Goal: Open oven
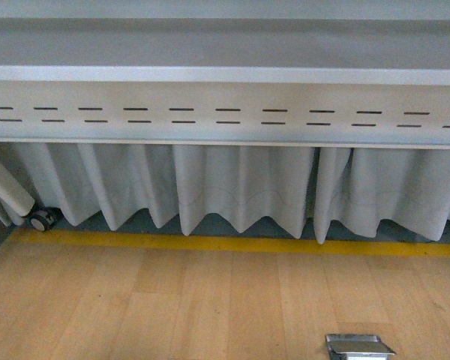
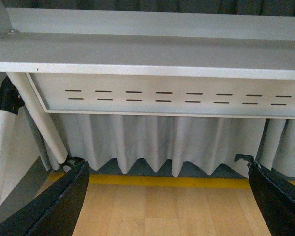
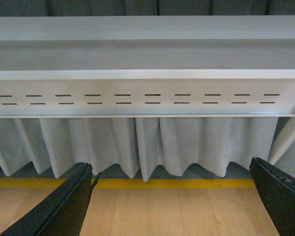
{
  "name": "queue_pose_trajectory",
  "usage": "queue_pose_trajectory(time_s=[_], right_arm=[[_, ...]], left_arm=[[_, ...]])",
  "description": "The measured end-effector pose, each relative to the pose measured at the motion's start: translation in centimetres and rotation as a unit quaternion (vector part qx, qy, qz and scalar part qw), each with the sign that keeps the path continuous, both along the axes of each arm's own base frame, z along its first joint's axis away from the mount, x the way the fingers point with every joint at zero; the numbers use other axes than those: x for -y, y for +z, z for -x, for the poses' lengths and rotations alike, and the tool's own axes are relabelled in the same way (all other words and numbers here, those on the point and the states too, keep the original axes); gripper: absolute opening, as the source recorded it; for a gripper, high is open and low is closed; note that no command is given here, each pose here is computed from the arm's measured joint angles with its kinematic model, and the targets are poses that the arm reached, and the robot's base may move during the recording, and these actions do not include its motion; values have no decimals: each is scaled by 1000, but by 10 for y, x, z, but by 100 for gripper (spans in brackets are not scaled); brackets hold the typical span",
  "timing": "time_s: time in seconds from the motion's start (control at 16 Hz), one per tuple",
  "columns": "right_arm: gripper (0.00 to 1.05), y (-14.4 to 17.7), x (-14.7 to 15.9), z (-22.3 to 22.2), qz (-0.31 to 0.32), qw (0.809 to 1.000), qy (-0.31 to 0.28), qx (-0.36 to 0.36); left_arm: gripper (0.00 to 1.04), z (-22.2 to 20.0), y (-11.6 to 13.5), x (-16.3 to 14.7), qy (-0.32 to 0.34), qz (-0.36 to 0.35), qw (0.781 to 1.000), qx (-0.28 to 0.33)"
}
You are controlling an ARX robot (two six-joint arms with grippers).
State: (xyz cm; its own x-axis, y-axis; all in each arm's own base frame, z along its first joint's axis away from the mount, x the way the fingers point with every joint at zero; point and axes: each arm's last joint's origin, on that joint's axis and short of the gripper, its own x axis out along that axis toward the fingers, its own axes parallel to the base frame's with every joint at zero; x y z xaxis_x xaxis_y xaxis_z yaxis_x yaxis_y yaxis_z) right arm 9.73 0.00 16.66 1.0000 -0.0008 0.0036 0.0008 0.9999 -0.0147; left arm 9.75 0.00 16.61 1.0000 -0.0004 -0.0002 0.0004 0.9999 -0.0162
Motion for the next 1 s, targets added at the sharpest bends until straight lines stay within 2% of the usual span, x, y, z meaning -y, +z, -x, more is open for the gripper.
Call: queue_pose_trajectory(time_s=[1.0], right_arm=[[98, 0, 0, 0, 0, 1000, 0, 0]], left_arm=[[98, 0, 0, 0, 0, 0, 1000, 0]])
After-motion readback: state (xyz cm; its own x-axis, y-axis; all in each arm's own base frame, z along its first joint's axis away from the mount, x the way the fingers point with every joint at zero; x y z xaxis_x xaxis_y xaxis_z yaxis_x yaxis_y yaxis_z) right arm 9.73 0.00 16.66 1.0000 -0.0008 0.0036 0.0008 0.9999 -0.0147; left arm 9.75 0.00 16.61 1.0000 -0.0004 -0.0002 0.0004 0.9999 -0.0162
